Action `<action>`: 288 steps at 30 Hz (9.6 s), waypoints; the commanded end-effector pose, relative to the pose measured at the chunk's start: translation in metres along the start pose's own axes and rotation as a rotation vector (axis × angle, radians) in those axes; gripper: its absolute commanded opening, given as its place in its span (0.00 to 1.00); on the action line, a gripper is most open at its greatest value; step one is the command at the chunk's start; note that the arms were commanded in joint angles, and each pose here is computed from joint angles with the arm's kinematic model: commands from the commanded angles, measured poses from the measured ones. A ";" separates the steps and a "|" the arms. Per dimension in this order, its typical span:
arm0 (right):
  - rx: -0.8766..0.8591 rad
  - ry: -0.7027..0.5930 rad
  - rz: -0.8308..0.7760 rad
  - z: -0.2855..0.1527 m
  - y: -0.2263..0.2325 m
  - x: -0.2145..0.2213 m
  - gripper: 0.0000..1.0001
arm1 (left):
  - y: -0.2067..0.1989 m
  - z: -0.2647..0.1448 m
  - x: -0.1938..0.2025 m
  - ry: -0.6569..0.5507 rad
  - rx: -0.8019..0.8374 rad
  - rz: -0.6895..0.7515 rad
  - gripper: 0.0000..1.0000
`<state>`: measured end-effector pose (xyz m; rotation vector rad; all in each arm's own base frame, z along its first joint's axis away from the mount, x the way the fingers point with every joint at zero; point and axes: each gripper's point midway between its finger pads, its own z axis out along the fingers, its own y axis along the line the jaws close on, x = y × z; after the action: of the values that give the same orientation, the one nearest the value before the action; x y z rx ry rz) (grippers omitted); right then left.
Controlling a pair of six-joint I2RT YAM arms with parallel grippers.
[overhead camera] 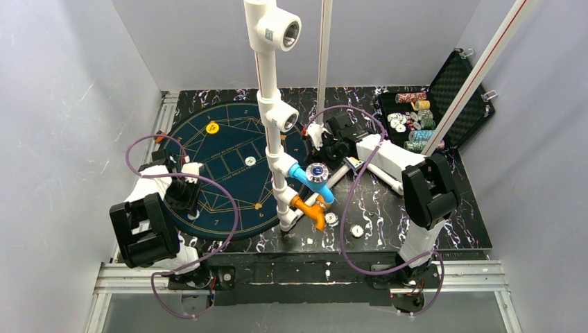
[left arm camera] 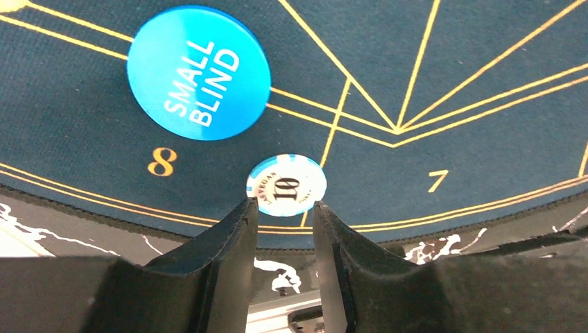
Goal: Distribute texas hold em gaming equipment
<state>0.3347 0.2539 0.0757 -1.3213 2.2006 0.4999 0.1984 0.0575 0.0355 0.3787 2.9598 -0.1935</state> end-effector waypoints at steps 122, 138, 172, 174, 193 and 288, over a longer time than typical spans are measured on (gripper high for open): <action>0.020 0.001 -0.036 -0.018 -0.001 0.000 0.98 | 0.134 0.004 -0.364 -0.432 -0.265 0.010 0.79; -0.069 0.254 -0.156 -0.104 0.054 0.098 0.98 | 0.034 -0.096 -0.302 -0.641 -0.043 -0.061 0.98; -0.354 0.270 -0.554 -0.067 0.123 0.190 0.84 | -0.035 -0.107 -0.256 -0.754 0.015 -0.094 0.98; -0.350 0.271 -0.552 -0.065 0.124 0.192 0.82 | -0.035 -0.106 -0.257 -0.749 0.015 -0.097 0.98; -0.359 0.360 -0.605 -0.056 0.134 0.226 0.66 | -0.025 -0.103 -0.262 -0.721 -0.015 -0.117 0.98; -0.239 -0.321 -0.204 0.147 0.053 -0.184 0.30 | -0.021 -0.082 -0.242 -0.638 0.085 -0.186 0.99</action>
<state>0.3821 0.4722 0.0443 -1.4978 1.8510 0.8524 0.4183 -0.0063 0.1446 0.0213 2.3891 -0.3600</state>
